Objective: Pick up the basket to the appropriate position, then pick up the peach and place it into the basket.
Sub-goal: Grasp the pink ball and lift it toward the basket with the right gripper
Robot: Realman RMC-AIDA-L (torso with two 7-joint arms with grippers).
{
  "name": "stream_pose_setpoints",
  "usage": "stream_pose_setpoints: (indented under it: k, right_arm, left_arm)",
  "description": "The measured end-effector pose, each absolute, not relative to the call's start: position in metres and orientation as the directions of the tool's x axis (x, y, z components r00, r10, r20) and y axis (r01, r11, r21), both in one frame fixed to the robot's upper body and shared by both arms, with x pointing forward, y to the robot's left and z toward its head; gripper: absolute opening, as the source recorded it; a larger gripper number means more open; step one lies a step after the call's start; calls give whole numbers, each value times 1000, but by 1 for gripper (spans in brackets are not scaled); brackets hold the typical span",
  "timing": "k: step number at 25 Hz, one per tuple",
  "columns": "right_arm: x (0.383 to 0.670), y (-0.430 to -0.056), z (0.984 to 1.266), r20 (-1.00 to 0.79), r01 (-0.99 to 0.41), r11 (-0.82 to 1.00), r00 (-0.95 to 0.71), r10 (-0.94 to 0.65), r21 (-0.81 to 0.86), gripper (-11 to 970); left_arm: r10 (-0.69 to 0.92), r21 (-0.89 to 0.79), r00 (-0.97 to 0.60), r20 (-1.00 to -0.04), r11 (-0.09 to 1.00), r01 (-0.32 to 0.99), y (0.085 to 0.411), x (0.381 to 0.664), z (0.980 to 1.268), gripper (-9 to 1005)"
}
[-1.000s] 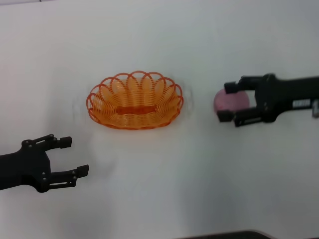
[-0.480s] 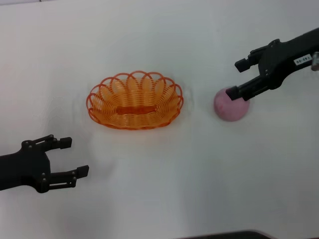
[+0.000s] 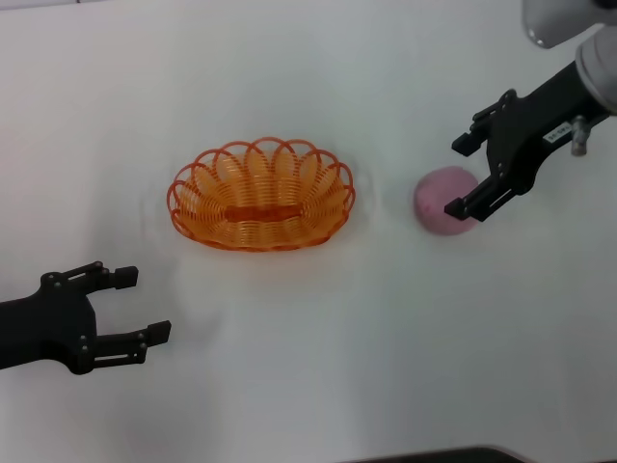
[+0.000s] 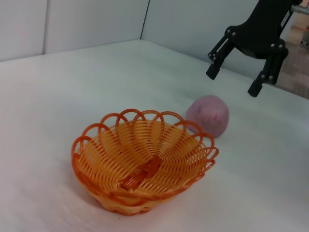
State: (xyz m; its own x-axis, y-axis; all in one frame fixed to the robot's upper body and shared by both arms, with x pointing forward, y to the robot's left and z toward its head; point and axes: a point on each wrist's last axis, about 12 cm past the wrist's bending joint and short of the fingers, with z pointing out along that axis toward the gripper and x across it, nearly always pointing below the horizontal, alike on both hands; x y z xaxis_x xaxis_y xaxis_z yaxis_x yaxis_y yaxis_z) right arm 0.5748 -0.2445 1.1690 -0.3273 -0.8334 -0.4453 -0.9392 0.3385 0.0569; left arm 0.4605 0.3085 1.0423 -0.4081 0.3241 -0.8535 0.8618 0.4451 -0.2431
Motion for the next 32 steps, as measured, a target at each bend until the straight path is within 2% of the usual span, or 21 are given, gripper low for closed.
stream_pose_setpoints:
  k: [22, 32]
  right_arm:
    - [581, -233, 1128, -349, -918, 397, -378, -858, 16, 902]
    - [586, -233, 1124, -337, -895, 446, -414, -846, -18, 898]
  left_arm:
    - [321, -248, -413, -852, 447, 859, 307, 461, 1041, 884]
    - [322, -246, -410, -853, 445, 861, 307, 462, 1041, 884]
